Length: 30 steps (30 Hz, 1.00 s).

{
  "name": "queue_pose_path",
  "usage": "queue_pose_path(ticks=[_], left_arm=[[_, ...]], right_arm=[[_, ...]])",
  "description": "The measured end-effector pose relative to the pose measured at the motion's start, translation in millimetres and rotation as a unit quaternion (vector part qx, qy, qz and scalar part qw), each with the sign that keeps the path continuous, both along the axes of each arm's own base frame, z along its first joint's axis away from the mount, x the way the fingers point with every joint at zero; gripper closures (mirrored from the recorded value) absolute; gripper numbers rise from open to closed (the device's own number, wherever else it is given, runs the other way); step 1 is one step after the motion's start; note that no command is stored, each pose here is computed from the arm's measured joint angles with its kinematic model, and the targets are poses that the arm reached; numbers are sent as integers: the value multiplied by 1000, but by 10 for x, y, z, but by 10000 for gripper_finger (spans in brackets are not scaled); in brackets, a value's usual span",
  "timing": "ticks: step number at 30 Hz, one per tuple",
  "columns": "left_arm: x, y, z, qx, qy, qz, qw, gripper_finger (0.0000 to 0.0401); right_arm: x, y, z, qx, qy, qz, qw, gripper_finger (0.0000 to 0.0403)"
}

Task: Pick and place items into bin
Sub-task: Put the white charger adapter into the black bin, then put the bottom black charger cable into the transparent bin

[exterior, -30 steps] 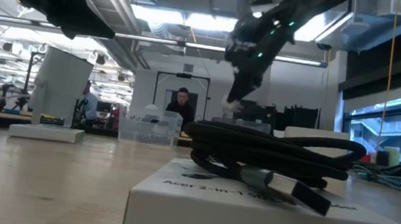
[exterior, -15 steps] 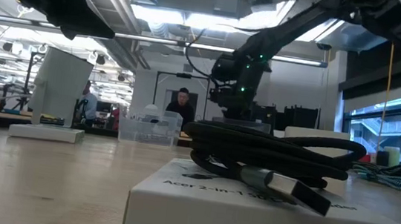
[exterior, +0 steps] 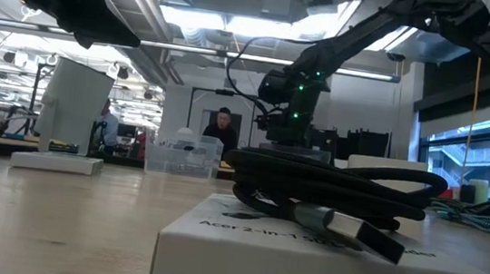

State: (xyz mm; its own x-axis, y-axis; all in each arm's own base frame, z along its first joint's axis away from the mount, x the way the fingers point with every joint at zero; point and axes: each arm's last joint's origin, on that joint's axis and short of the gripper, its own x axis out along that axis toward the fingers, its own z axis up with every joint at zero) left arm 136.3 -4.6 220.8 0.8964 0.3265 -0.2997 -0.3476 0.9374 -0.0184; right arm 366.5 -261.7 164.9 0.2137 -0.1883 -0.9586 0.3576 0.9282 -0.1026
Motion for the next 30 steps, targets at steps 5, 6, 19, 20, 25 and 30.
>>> queue_pose_path(ticks=[5, 6, 19, 20, 25, 30], left_arm=[[0, 0, 0, 0, 0, 0, 1000, 399], [0, 0, 0, 0, 0, 0, 1000, 399], [0, 0, 0, -19, -7, 6, 1000, 398], [0, -1, 0, -19, -7, 5, 1000, 398], [0, 0, 0, -19, -7, 6, 1000, 399], [0, 0, 1, -19, -7, 6, 1000, 398]], right_arm=[[0, 0, 0, 1, -1, -3, 1000, 256], [0, 0, 0, 2, -1, -7, 1000, 252], [-28, 22, 137, -1, -12, -12, 1000, 168], [-37, 28, 162, -1, -12, -13, 1000, 164], [-87, 62, 450, -16, -45, -31, 998, 165], [-218, 155, 919, -34, -96, -58, 993, 192]])
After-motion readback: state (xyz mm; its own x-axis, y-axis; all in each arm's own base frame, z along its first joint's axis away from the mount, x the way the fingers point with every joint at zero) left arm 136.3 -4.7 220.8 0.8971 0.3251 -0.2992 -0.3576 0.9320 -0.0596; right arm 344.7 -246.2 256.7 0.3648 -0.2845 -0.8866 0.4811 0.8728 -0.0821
